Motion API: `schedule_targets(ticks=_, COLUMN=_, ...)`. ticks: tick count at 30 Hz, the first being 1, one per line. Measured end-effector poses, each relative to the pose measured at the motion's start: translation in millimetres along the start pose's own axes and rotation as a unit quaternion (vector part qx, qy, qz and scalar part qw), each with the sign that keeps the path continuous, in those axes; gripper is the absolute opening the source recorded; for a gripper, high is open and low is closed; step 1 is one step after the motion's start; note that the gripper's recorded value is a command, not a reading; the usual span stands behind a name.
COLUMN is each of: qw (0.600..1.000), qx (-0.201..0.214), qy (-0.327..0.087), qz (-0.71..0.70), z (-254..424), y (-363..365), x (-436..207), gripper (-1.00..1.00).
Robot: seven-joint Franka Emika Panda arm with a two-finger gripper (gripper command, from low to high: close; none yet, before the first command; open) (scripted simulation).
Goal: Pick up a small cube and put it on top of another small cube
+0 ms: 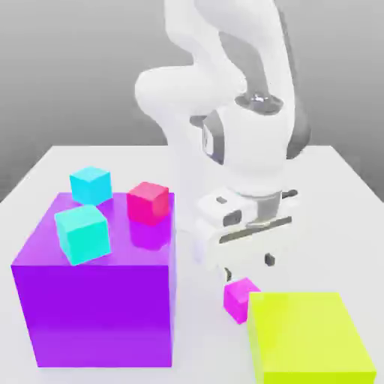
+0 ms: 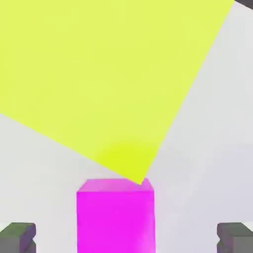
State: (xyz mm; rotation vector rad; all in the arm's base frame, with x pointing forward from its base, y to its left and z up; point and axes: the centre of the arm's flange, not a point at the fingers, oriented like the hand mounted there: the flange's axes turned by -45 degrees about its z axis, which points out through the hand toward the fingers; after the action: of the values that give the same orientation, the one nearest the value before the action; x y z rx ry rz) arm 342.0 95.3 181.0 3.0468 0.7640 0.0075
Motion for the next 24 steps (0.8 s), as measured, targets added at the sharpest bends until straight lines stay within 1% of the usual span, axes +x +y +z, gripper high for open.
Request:
schedule_targets(ticks=4, qw=1.0, qx=0.001, qy=-0.002, qz=-0.002, z=36, y=-1, x=-2, gripper=0.0)
schedule_targets(ticks=5, qw=1.0, qx=0.001, qy=-0.002, qz=-0.002, z=45, y=-2, x=-3, gripper=-1.0)
schedule_targets(ticks=12, qw=1.0, qx=0.001, qy=-0.002, qz=-0.002, z=47, y=-2, x=-3, gripper=-1.0)
schedule_targets(ticks=19, qw=1.0, qx=0.0, qy=-0.003, qz=-0.002, z=-7, y=-2, x=-2, gripper=-1.0)
schedule_targets(ticks=24, qw=0.999, qx=0.02, qy=-0.038, qz=-0.014, z=-26, y=14, x=3, gripper=-1.0)
